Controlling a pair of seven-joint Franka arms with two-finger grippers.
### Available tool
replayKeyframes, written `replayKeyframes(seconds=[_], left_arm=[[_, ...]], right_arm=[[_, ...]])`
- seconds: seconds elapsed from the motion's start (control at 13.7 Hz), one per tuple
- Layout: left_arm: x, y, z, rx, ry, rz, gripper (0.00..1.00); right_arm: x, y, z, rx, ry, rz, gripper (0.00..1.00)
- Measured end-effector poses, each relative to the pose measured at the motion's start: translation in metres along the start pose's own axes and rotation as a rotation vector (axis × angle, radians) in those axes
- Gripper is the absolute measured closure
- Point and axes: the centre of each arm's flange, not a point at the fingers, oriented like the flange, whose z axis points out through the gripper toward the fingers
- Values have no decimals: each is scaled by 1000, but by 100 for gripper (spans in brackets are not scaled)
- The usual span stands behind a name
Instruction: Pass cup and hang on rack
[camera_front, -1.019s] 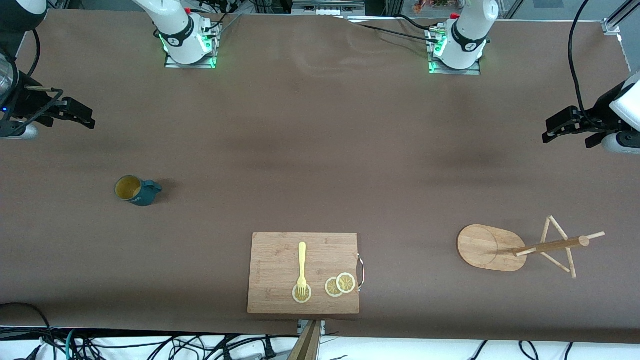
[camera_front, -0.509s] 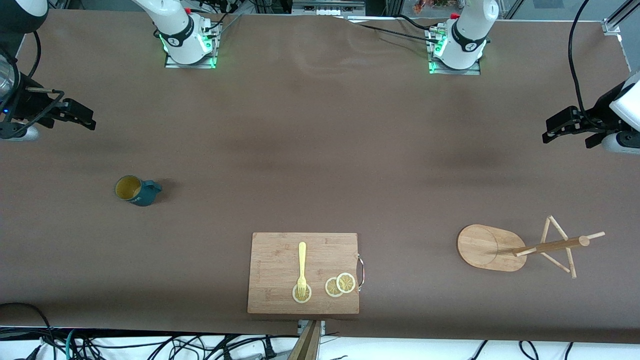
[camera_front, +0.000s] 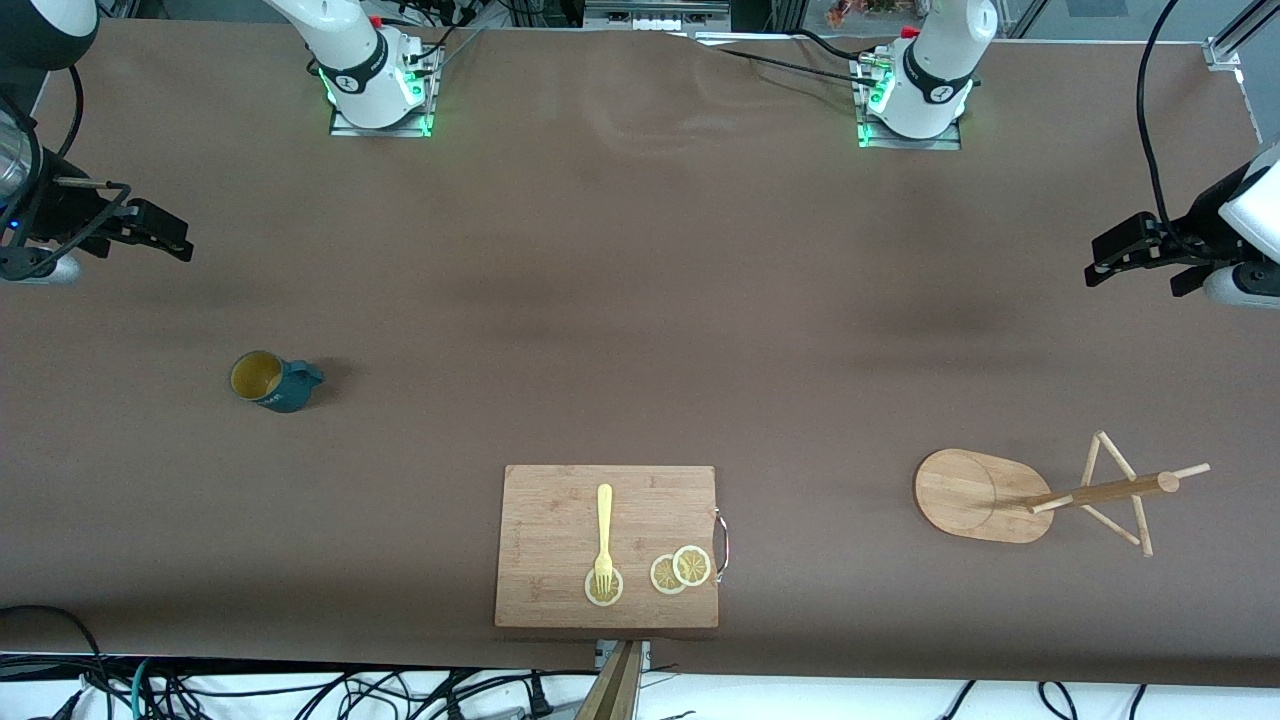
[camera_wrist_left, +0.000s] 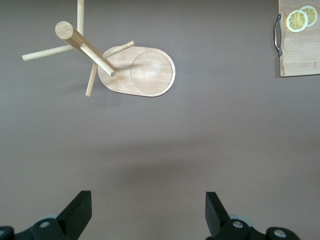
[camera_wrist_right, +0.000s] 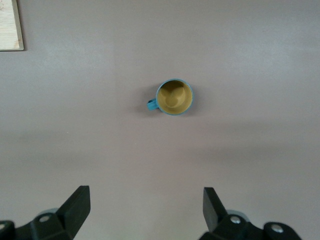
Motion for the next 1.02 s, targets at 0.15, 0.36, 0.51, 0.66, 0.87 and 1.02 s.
replayKeyframes(seconds=[0.15,0.36,0.51,0.66,0.87,1.02], left_arm=[[0,0,0,0,0,0,0],[0,0,0,0,0,0,0],[0,0,0,0,0,0,0],[0,0,0,0,0,0,0],[0,0,0,0,0,0,0],[0,0,0,0,0,0,0]], right_arm=[[0,0,0,0,0,0,0],[0,0,0,0,-1,0,0],[0,1,2,0,-9,4,0],[4,5,11,-1,-25,14,0],[18,14,43,-8,-81,32,0],[34,29,67,-12,-87,23,0]])
